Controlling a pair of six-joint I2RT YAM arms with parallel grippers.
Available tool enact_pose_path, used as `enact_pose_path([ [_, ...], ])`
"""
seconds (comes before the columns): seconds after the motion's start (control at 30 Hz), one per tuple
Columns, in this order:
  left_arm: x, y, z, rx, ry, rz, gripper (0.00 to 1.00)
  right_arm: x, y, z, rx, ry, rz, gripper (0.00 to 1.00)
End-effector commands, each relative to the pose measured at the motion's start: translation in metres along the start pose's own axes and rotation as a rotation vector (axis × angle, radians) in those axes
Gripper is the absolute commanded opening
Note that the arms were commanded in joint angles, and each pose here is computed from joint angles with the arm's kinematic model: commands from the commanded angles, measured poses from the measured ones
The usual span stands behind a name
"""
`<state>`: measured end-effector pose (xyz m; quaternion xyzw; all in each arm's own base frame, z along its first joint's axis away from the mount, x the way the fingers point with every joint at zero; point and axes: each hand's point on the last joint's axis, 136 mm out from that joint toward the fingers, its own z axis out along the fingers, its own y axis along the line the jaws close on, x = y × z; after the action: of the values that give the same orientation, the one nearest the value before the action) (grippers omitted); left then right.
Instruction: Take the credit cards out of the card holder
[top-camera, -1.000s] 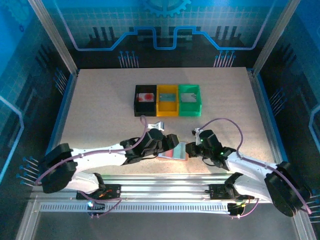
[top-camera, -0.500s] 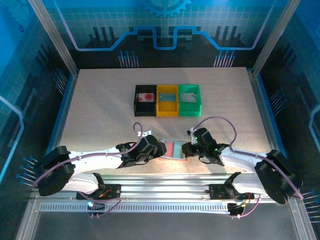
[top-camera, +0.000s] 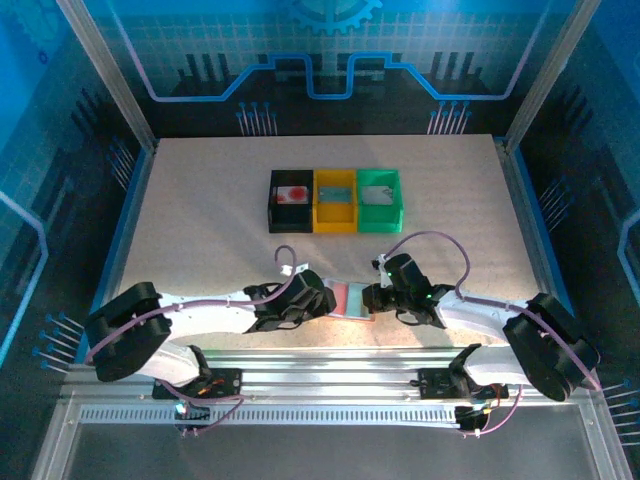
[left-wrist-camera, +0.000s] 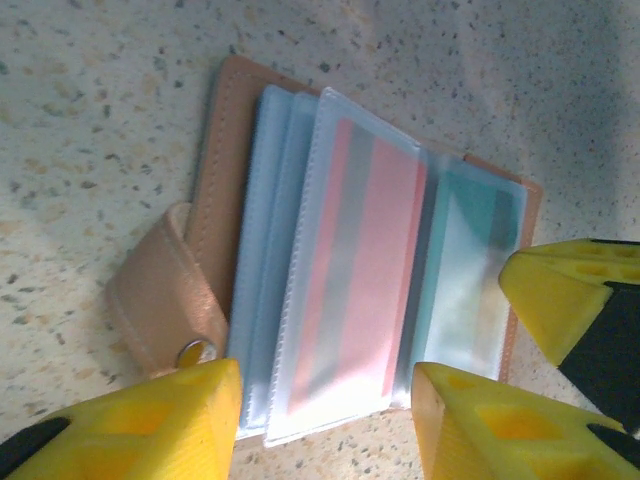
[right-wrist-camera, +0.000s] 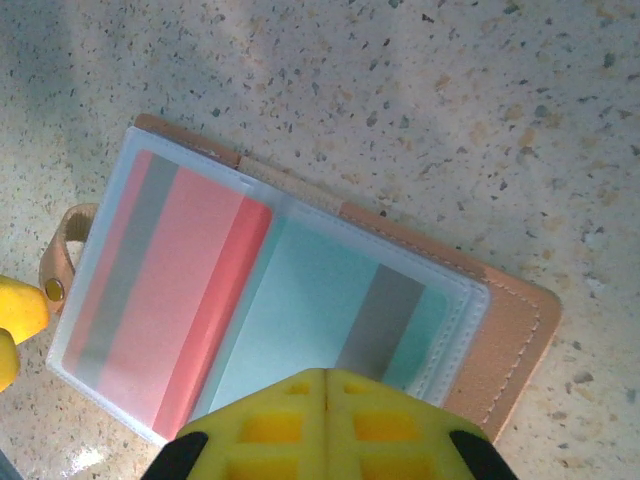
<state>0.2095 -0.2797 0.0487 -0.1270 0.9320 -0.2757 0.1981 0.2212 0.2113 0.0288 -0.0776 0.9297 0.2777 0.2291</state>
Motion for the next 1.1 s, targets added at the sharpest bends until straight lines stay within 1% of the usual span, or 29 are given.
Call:
enact_pose_path([
  [0.0, -0.005, -0.016, 0.001, 0.042, 0.001, 0.002, 0.46, -0.003, 0.009, 0.0, -0.019, 0.006, -0.013, 0.0],
  [0.13, -0.005, -0.015, 0.003, 0.025, 0.005, 0.011, 0.46, -0.003, 0.009, 0.0, -0.021, 0.006, -0.014, 0.0],
  [0.5, -0.007, -0.001, -0.002, -0.081, 0.009, 0.078, 0.45, -0.003, 0.01, 0.0, -0.024, 0.008, -0.011, 0.0],
  [0.57, -0.006, -0.002, -0.001, -0.09, 0.017, 0.091, 0.4, -0.004, 0.01, 0.0, -0.025, 0.006, -0.012, 0.0],
  [0.87, 0.001, 0.005, 0.009, -0.136, 0.057, 0.1, 0.4, -0.003, 0.009, -0.001, -0.019, 0.006, -0.011, 0.0],
  [1.07, 0.0, 0.006, 0.009, -0.147, 0.054, 0.105, 0.4, -0.003, 0.009, 0.0, -0.023, 0.008, -0.011, 0.0],
])
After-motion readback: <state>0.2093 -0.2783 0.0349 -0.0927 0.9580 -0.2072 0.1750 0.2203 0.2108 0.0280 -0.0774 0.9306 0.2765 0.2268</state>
